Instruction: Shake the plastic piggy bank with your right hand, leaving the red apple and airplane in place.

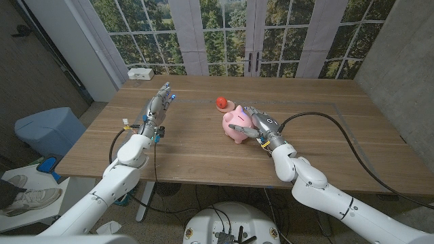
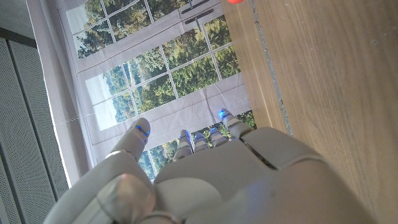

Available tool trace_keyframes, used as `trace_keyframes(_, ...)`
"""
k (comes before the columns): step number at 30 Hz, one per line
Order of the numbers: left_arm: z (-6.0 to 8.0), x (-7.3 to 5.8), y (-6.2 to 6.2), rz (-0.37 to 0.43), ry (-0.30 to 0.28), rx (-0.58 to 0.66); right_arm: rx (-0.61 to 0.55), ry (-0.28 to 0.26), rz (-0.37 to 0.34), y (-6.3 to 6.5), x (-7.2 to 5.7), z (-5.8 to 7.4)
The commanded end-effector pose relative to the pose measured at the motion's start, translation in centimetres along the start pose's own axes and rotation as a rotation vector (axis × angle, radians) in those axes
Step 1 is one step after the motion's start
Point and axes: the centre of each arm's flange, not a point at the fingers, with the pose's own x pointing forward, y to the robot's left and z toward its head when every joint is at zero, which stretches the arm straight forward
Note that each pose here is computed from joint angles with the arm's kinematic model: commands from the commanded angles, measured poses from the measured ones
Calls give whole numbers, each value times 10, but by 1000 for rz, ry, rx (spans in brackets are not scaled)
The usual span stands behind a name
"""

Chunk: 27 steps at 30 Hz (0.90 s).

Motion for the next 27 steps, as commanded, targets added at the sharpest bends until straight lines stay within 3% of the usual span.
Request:
trace_keyframes(1, 3, 1, 6, -11, 0, 7, 228, -53, -62, -20, 3, -13)
trace_keyframes(7, 4, 2, 10, -19, 2, 2, 354, -76, -122, -29, 5, -19)
trace_keyframes(13, 3, -2, 16, -19, 11, 6, 545, -99, -136, -37, 6, -30)
trace_keyframes(27, 6, -11, 26, -25, 35, 18, 885, -149, -195, -44, 8, -59)
